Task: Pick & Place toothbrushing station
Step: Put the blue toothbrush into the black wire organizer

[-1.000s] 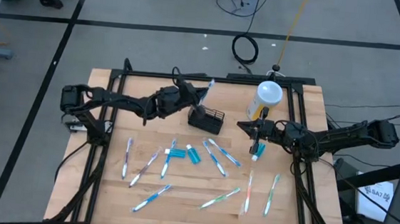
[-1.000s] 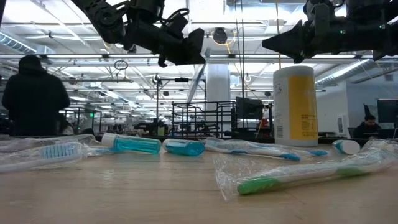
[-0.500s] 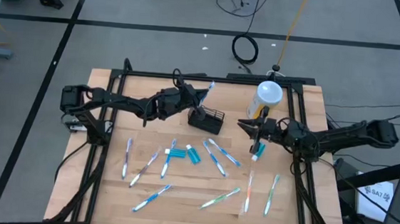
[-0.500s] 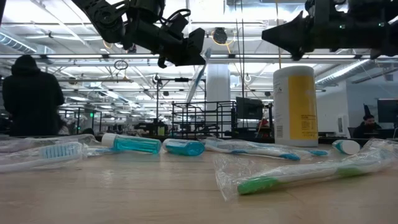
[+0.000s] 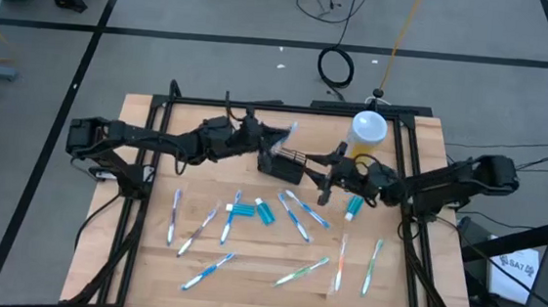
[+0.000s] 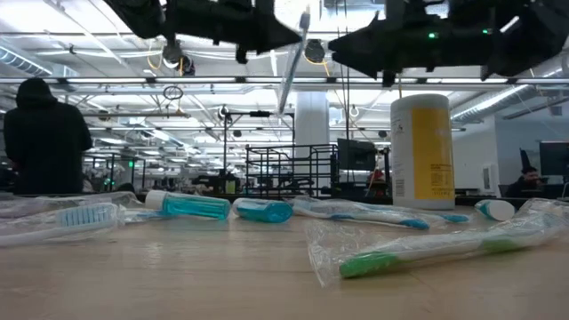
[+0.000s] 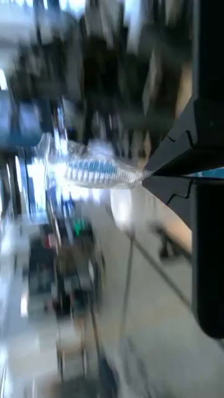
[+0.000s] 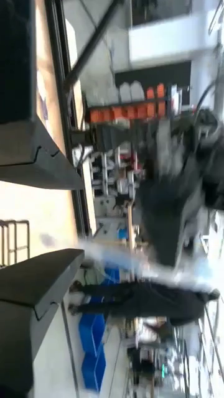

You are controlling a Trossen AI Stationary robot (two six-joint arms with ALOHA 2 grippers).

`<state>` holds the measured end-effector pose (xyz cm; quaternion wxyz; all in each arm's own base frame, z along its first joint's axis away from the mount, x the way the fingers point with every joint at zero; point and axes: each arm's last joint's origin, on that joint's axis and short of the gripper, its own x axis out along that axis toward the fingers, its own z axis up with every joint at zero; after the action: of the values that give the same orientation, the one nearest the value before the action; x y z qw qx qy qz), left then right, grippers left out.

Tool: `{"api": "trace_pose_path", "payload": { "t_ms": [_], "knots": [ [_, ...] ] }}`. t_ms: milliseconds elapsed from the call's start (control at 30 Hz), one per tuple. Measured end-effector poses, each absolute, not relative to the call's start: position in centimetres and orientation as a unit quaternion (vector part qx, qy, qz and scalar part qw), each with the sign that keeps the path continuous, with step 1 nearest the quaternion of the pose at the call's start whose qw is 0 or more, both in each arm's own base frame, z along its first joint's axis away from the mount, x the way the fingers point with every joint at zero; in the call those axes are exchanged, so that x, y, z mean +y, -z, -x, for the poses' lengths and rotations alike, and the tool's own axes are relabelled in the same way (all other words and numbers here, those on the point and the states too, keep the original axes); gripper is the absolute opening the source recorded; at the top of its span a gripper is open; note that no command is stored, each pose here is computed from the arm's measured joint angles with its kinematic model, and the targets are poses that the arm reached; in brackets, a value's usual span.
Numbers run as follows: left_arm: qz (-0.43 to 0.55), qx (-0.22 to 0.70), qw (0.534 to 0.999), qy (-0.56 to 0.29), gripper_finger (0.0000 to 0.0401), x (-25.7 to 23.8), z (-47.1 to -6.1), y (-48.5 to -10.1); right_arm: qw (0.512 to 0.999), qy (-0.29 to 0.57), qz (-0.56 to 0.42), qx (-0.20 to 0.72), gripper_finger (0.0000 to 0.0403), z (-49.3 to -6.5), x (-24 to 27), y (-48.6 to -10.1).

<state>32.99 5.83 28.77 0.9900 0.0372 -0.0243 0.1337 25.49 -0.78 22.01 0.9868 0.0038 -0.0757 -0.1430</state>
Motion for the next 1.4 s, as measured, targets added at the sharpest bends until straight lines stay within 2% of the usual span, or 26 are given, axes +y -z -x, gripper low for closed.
{"api": "trace_pose_path", "payload": {
  "t_ms": [133, 200, 300, 533, 700, 933, 1233, 1400],
  "knots": [
    [-0.022, -0.043, 0.998, -0.038, 0.0004, 4.3, -33.1, -29.2, 0.988, 0.138, -0.008, -0.072, 0.0161, -26.9, -0.7, -22.1],
    [-0.02, -0.045, 0.999, -0.017, 0.0006, 3.6, -33.1, -29.3, 0.99, 0.114, -0.007, -0.081, 0.0164, -27.4, -0.6, -22.4],
    [-0.02, -0.042, 0.999, -0.004, 0.0002, 2.7, -33.3, -29.1, 0.992, 0.064, -0.008, -0.105, 0.017, -27.8, -0.3, -22.8],
    [-0.025, -0.054, 0.998, 0.013, 0.0002, 1.4, -33.4, -29.3, 0.992, 0.049, -0.025, -0.117, 0.0181, -28.3, -0.3, -23.3],
    [-0.025, -0.064, 0.997, 0.019, 0.0005, 1.0, -33.4, -29.5, 0.992, 0.046, -0.022, -0.116, 0.0173, -28.3, -0.3, -23.3],
    [-0.024, -0.063, 0.998, 0.012, 0.0005, 0.9, -33.4, -29.4, 0.994, 0.026, -0.015, -0.109, 0.0125, -28.4, -0.2, -23.1],
    [-0.027, -0.06, 0.998, 0.002, 0.0006, 1.0, -33.4, -29.4, 0.994, 0.0, -0.011, -0.113, 0.0013, -28.4, -0.1, -23.2],
    [-0.027, -0.054, 0.998, 0.003, 0.0008, 1.0, -33.5, -29.3, 0.994, 0.001, -0.011, -0.106, 0.0015, -28.4, -0.2, -23.1]
  ]
}}
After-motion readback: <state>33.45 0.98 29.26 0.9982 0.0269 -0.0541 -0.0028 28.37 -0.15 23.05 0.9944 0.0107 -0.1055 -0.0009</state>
